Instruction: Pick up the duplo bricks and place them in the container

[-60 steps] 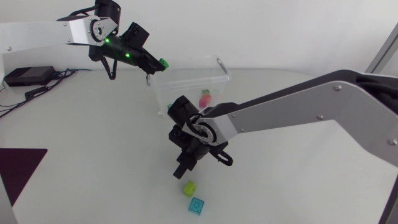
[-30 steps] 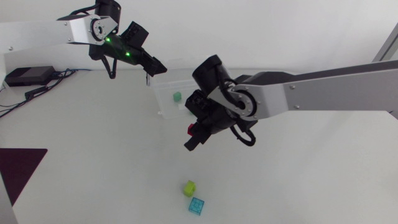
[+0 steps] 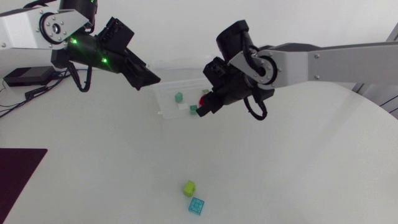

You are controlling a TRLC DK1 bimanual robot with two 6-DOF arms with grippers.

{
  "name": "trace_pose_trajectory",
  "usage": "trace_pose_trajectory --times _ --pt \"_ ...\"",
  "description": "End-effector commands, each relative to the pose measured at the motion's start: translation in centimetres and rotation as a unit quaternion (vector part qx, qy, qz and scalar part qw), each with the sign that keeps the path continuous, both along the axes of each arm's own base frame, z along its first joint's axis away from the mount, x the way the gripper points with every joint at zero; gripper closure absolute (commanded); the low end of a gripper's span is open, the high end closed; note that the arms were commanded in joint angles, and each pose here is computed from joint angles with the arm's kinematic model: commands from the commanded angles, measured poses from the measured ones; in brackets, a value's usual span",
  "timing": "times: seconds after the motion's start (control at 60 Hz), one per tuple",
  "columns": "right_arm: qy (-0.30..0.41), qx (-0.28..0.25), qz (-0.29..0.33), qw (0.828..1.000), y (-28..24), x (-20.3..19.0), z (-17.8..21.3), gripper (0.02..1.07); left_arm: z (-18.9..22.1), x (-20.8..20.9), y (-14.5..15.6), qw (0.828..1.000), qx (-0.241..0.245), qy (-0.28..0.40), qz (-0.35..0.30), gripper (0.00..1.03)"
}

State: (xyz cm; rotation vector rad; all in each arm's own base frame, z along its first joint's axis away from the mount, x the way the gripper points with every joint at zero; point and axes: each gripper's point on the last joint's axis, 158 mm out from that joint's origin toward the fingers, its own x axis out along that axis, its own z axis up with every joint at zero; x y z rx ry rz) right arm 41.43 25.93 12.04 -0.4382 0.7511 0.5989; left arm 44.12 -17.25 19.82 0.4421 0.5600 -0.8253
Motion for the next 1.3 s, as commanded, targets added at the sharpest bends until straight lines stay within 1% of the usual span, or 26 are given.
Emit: trace_pose_trajectory --times 0.0,0.2,0.483,0.717,1.0,1.283 --pt "-0.035 0.021 -0.008 0.999 -0.2 1.5 3.4 0.88 -2.1 -3.2 -0.6 0.999 0.019 0.017 -0.034 0.04" --pt "-0.058 0.036 -0.015 0.998 0.1 3.1 5.5 0.88 -6.5 -7.6 -1.6 0.994 0.041 0.050 -0.084 0.04" --pt "-0.080 0.048 -0.028 0.995 0.1 5.6 7.5 0.88 -11.0 -11.8 -3.9 0.983 0.064 0.081 -0.149 0.04" --pt "-0.087 0.055 -0.042 0.994 0.1 8.0 7.0 0.88 -14.0 -13.6 -5.7 0.976 0.074 0.090 -0.186 0.04" --pt "-0.087 0.058 -0.051 0.993 0.7 10.4 6.0 0.88 -16.7 -15.0 -5.4 0.966 0.095 0.103 -0.215 0.04" --pt "-0.083 0.054 -0.057 0.993 1.2 12.2 4.7 0.88 -19.3 -15.9 -5.3 0.961 0.102 0.116 -0.230 0.04"
